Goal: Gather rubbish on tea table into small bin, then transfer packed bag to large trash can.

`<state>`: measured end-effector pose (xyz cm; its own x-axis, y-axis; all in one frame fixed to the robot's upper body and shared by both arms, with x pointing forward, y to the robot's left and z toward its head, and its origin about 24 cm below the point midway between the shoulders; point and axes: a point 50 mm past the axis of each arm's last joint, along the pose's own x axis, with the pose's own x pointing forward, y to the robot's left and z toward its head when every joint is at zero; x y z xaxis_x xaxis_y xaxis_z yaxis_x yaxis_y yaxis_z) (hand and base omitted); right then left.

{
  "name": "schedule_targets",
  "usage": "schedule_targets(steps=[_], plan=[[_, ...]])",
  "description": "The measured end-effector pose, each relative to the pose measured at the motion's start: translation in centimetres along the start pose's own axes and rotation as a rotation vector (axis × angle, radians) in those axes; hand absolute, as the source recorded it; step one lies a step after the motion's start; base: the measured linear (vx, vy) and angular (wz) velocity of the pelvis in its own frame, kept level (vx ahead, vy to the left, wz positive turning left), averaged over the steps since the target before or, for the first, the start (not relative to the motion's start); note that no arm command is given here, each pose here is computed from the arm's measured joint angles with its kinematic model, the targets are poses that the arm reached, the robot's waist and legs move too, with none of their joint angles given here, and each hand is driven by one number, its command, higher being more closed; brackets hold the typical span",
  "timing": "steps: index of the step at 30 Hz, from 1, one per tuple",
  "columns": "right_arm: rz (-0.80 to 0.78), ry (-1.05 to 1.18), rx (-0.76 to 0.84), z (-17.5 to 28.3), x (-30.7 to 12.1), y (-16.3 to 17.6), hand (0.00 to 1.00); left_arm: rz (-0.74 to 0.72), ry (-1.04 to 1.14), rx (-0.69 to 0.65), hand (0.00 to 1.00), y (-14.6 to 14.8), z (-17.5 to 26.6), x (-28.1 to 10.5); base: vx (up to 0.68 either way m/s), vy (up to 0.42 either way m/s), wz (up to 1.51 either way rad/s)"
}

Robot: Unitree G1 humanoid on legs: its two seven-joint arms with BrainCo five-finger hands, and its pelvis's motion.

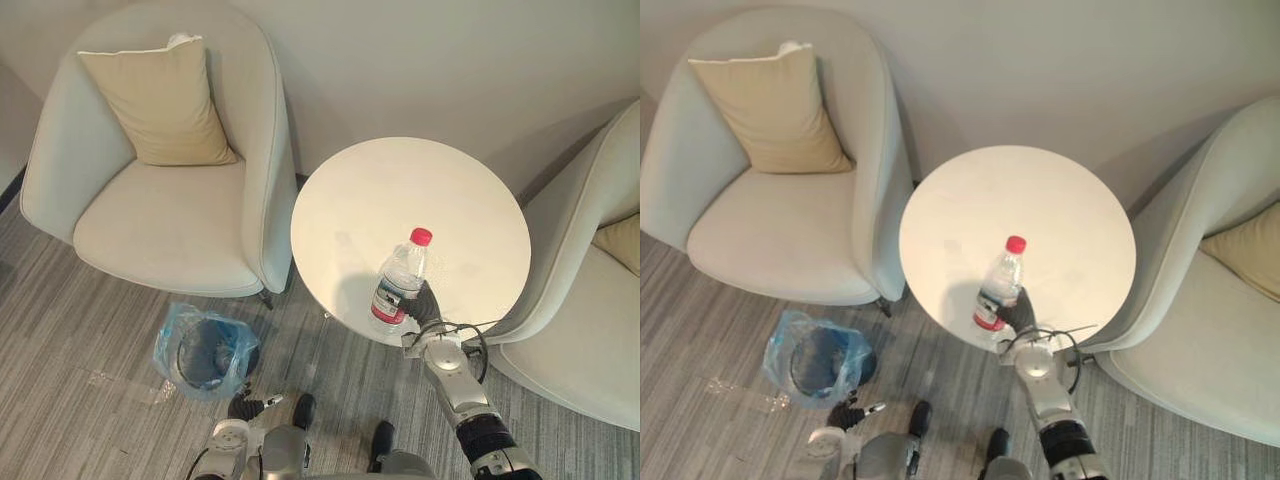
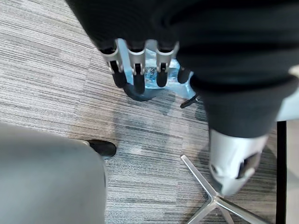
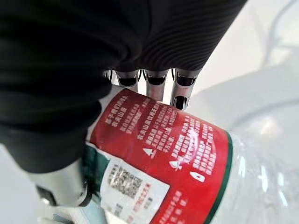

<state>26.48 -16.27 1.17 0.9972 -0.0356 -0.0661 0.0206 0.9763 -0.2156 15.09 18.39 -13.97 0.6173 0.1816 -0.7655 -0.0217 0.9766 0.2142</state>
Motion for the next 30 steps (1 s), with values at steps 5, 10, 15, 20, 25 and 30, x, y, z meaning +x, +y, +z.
schedule_targets(steps=[5,10,15,20,25,30], plan=[[-0.056,0.001,0.028,-0.4,-1.8,-1.8,1.0,-0.003,0.005,0.025,0.0,0.0,-0.1,0.0,-0.04,0.008,-0.12],[-0.038,0.011,0.03,-0.8,-3.0,-1.8,1.0,-0.006,0.016,0.045,0.0,0.1,-0.4,-0.1,-0.06,0.002,-0.14],[-0.034,0.038,0.026,-1.5,-4.3,-1.8,1.0,-0.003,0.052,0.054,0.0,0.3,-1.5,-0.3,-0.06,-0.001,-0.08],[-0.044,0.024,-0.01,-1.2,-5.5,-2.1,1.0,-0.006,0.083,0.07,0.0,0.4,-2.3,-0.5,-0.04,0.01,-0.11],[-0.044,0.045,0.004,-1.6,-5.9,-1.8,1.0,-0.013,0.099,0.087,0.0,0.3,-2.7,-0.6,-0.03,0.011,-0.11],[-0.036,0.044,0.012,-1.6,-5.9,-1.5,1.0,-0.022,0.098,0.094,0.0,0.1,-2.7,-0.6,-0.04,0.005,0.13]])
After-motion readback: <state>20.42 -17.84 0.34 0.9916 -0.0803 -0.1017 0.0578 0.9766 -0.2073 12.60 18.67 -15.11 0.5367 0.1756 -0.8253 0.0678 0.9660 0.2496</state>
